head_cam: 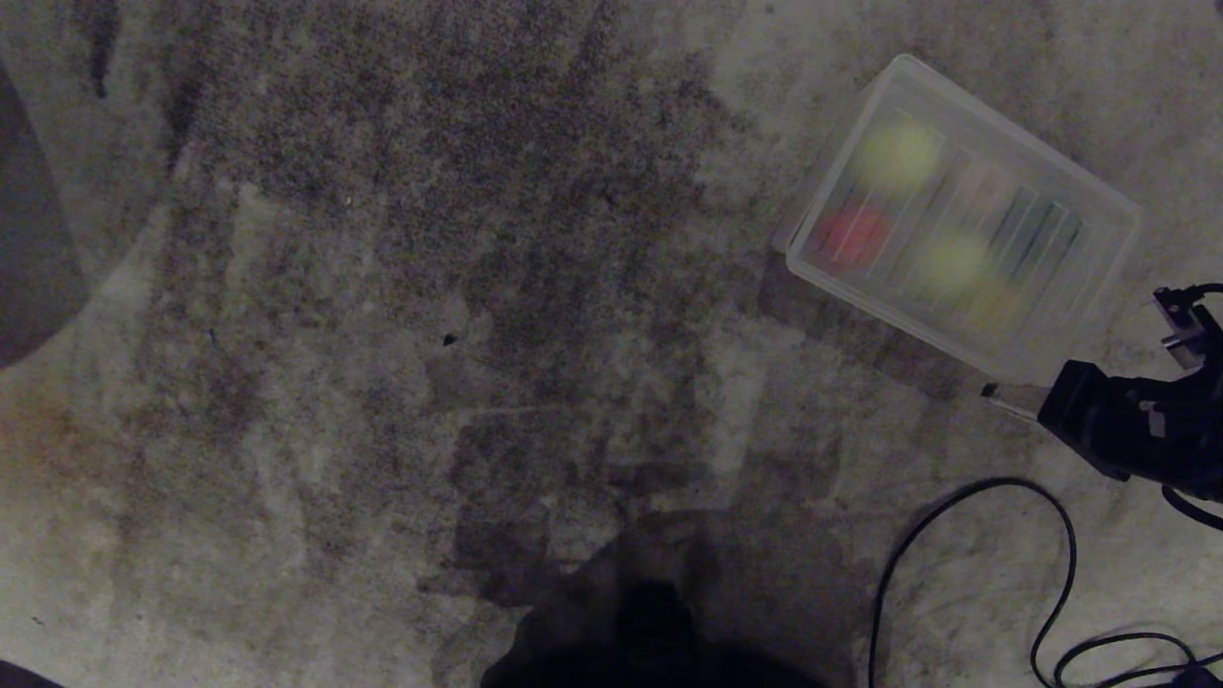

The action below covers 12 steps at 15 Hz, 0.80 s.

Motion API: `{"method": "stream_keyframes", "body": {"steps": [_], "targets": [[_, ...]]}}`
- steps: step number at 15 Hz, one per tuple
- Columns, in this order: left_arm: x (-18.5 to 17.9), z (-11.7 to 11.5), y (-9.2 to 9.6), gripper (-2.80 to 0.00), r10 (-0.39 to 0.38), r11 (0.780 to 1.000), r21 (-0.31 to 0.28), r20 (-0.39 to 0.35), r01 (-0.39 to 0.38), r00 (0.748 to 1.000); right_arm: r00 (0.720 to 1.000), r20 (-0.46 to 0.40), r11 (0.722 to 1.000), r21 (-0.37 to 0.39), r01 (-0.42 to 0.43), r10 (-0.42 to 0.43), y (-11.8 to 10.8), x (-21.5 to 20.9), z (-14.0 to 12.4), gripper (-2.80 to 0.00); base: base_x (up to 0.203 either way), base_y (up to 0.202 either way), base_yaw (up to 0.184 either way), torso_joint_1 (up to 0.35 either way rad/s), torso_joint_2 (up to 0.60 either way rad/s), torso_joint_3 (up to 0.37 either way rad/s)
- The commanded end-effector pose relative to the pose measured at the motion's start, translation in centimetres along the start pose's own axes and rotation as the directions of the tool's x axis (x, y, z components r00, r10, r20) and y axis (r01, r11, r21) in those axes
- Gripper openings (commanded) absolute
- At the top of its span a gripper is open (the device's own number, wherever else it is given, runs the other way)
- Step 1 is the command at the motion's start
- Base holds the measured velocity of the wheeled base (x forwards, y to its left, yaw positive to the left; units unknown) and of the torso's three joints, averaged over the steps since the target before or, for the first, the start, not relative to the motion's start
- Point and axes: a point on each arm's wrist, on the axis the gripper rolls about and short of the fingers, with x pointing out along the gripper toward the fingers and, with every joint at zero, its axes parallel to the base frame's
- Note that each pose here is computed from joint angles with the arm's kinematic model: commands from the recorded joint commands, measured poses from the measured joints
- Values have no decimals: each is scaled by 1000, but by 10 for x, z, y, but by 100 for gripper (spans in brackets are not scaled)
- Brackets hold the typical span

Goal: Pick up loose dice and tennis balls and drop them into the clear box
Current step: Close the lid

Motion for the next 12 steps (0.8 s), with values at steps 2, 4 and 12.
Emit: {"method": "stream_keyframes", "body": {"steps": [2, 4, 12], "targets": [[0, 0, 0, -280, 0, 1000, -1, -2, 0, 1000, 1000, 8, 1000, -13, -3, 4, 1, 0, 2, -280, 0, 0, 0, 0, 0, 0], [0, 0, 0, -280, 0, 1000, -1, -2, 0, 1000, 1000, -1, 1000, -26, -1, 1, 0, -1, -1, -280, 0, 0, 0, 0, 0, 0], [0, 0, 0, -280, 2, 1000, -1, -2, -2, 1000, 999, -2, 998, -54, -38, 38, 8, -14, -8, -280, 0, 0, 0, 0, 0, 0]]}}
